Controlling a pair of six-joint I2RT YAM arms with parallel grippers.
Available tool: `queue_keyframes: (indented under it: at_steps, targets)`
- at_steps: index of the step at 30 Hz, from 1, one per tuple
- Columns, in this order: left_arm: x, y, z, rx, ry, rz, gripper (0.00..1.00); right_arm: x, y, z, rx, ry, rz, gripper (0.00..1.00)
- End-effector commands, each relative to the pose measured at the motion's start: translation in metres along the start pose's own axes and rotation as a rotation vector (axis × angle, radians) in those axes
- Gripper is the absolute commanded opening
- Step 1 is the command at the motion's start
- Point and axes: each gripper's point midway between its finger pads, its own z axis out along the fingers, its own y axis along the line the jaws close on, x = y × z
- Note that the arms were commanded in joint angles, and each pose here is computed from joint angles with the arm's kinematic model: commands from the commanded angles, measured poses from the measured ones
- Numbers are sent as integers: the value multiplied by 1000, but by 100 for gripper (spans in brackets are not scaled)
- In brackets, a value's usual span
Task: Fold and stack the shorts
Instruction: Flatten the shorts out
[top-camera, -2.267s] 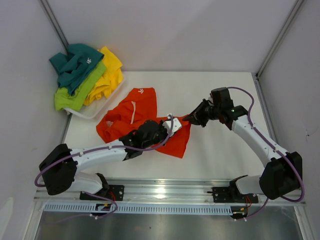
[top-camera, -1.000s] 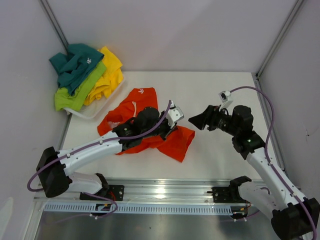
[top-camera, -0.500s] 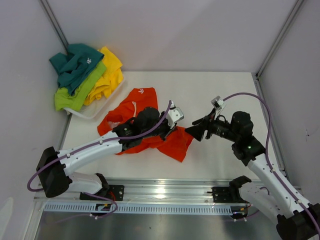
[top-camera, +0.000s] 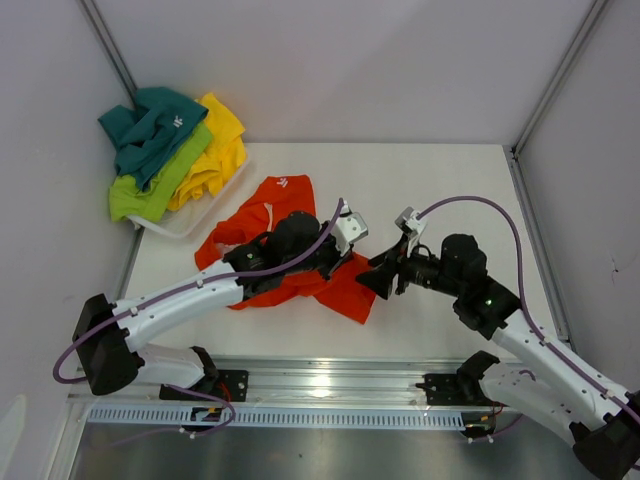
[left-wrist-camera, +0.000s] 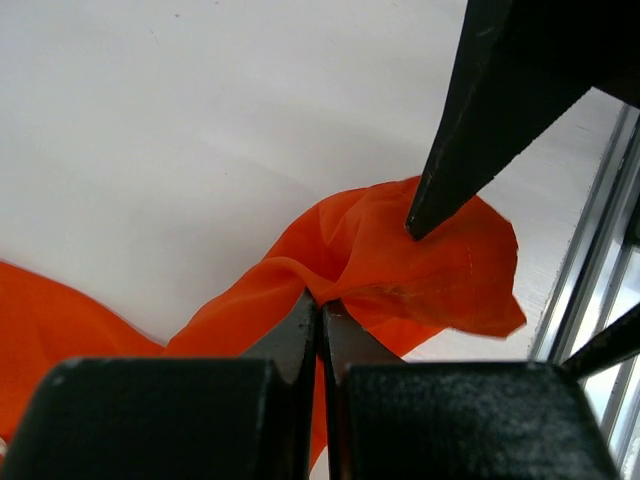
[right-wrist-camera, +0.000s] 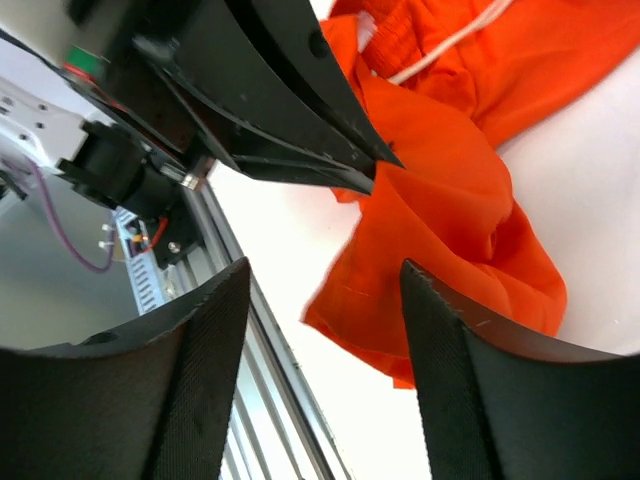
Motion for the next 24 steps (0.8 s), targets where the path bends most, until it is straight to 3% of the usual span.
queue_keyframes:
  at_steps: [1,5,15,19,24]
  targets:
    - [-28,5,-8,-12,-54,-1,0,2,-15,1,103,-11,-50,62]
    - [-32,5,-9,-11,-56,-4,0,5,-20,1,171,-12,-66,56]
    - [-31,1,-12,9,-58,-9,2,3,-32,-3,254,-36,-64,56]
    - [-31,3,-9,-1,-51,-11,2,-1,-23,-3,218,-48,-68,67]
    - [-27,4,-4,-5,-26,-20,2,-3,-18,-2,197,-54,-76,72]
